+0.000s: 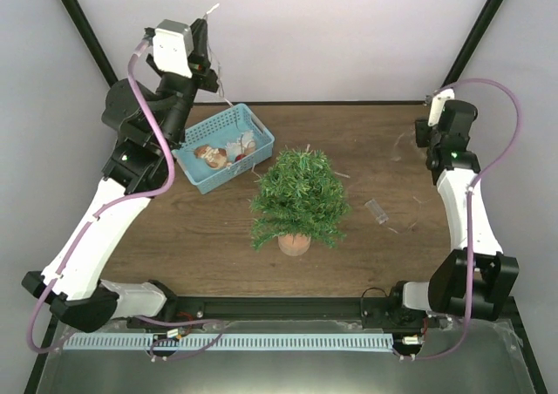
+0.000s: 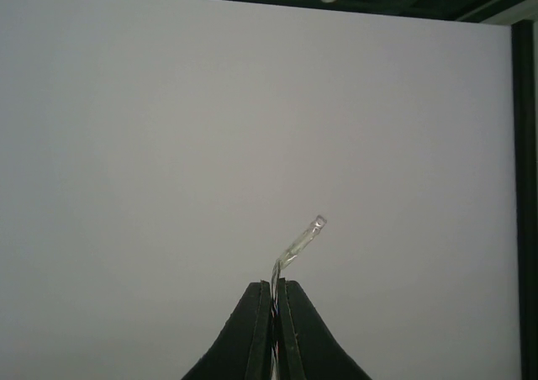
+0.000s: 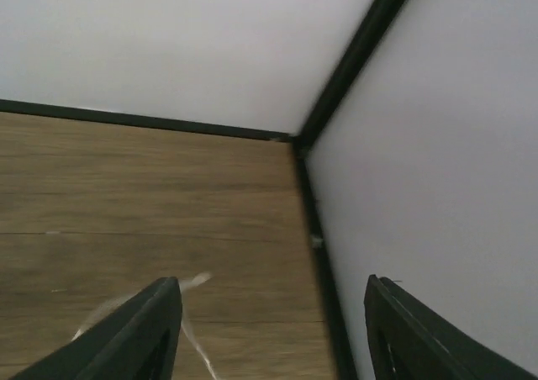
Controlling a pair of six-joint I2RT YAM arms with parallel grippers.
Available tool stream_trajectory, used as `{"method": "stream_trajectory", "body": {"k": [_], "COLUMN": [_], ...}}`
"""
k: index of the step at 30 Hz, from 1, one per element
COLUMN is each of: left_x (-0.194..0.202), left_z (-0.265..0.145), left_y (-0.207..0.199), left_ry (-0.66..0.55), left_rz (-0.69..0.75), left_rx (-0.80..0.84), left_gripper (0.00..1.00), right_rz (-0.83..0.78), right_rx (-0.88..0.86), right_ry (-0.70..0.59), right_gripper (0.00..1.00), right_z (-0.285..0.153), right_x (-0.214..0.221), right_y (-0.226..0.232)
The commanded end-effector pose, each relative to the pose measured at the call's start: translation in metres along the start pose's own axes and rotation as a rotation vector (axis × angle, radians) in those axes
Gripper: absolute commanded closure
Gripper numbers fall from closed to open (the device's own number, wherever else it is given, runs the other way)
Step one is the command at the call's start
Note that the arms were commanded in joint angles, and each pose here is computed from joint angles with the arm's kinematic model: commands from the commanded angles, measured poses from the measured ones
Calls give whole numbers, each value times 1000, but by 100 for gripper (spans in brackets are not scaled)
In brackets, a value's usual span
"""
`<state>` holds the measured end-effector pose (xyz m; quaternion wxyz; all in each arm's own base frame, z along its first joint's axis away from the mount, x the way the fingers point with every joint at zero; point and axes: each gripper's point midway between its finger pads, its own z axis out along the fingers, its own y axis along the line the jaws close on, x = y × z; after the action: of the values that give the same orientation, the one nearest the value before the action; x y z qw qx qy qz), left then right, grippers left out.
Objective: Decorate the small christmas tree
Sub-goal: Adjust the decoration item at the center of the board.
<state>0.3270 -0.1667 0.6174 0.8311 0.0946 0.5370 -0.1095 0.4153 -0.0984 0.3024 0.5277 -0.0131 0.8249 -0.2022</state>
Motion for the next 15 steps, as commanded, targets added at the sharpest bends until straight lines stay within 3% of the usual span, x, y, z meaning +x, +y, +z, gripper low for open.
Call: {"method": "stream_trajectory", "body": {"k": [1,4,6,9,11,15], "left_x": [-24,-20,-18,-17,-19,-21], "left_z": [9,15,19,22,22,24], "left_y": [-13,-24,-32,-40,-46,-59], "left_ry": [-86,-81,-76,-76,-83,-104], "left_rz": [-65,-87,-107,-165,-203,-278], "left_rx": [74,125,165,205,240,315], "left_gripper": [96,96,96,96,96,96], "right_rz": [70,83,57,-5,-12,-34], "right_rx": [-301,-481,-646,-922,-1053,-1221], "right_ry": [-43,-226,-482,-770,-848,-864], "right_gripper": [36,36,36,37,37,37], "right_z": [-26,-63,-112,-180,-208,-232], "right_x": [-44,-98,-145,-170,-181,-204], "right_y": [34,49,62,89,103,143]}}
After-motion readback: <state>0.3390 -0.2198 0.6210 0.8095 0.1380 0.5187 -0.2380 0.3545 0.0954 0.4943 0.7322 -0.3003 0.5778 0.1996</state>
